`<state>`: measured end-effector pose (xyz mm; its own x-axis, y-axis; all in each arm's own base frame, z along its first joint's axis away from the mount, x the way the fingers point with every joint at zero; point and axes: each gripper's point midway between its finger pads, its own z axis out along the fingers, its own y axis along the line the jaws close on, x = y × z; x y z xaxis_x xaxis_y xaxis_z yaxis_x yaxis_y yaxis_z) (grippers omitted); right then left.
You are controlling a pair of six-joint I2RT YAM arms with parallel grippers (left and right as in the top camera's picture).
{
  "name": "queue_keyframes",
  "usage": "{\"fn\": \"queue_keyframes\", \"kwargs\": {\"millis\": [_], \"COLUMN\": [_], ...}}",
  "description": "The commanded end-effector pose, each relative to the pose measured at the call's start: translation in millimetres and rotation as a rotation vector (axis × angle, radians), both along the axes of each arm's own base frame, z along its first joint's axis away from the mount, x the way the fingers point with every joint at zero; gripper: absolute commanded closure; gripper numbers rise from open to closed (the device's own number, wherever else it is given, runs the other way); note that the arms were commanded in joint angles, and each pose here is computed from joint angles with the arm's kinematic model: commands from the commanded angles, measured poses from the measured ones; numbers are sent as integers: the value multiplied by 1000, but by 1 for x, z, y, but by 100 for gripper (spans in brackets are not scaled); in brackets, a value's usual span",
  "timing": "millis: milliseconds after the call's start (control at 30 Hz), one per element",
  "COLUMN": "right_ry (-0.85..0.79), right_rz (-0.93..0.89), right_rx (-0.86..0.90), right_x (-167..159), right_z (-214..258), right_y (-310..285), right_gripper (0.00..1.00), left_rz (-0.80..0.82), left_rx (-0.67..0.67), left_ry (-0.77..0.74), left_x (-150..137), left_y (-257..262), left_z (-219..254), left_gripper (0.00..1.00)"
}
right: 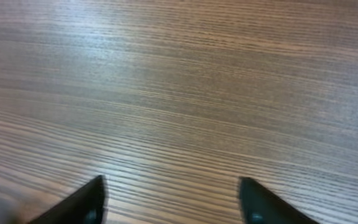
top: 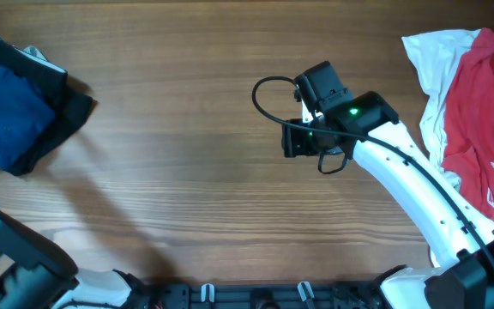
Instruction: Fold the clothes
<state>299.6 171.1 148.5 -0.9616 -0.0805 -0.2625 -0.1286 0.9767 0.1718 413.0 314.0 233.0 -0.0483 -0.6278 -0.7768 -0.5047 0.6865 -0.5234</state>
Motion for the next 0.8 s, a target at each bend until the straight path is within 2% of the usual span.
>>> {"fn": "queue_keyframes", "kwargs": {"millis": [0,133,200,333,367,467,600,667,767], "right_ry": [-35,-94,-126,-199,-259,-285,-286,-355,-457], "right_rz": [-5,-5,-5,-8,-35,26,35,26,-14], "right_rx": [10,42,59,88,51,-31,-37,-5,28], "right_x": [9,24,32,47,59,60,44,42,35], "right_z": [3,4,6,16,20,20,35,60,97], "right_y": [4,12,16,23,16,6,-2,-4,-14], "right_gripper": [16,1,1,1,1,1,0,0,0], "left_rz": [-240,-462,-588,-859,-959,-1022,-1010,-980,-991], "left_rx": [-45,-95,-102,-64,-62,-98,-150,-92,9], "left_ry": [2,133,208,367,466,601,766,804,765], "left_x": [40,67,73,50,25,-9,-60,-78,-92], "left_y": [-83,-188,-258,-376,-414,-440,-432,-421,-419], "left_z": [6,-28,-43,-71,-86,-103,-101,-90,-65], "left_gripper": [0,0,0,0,0,0,0,0,0]}}
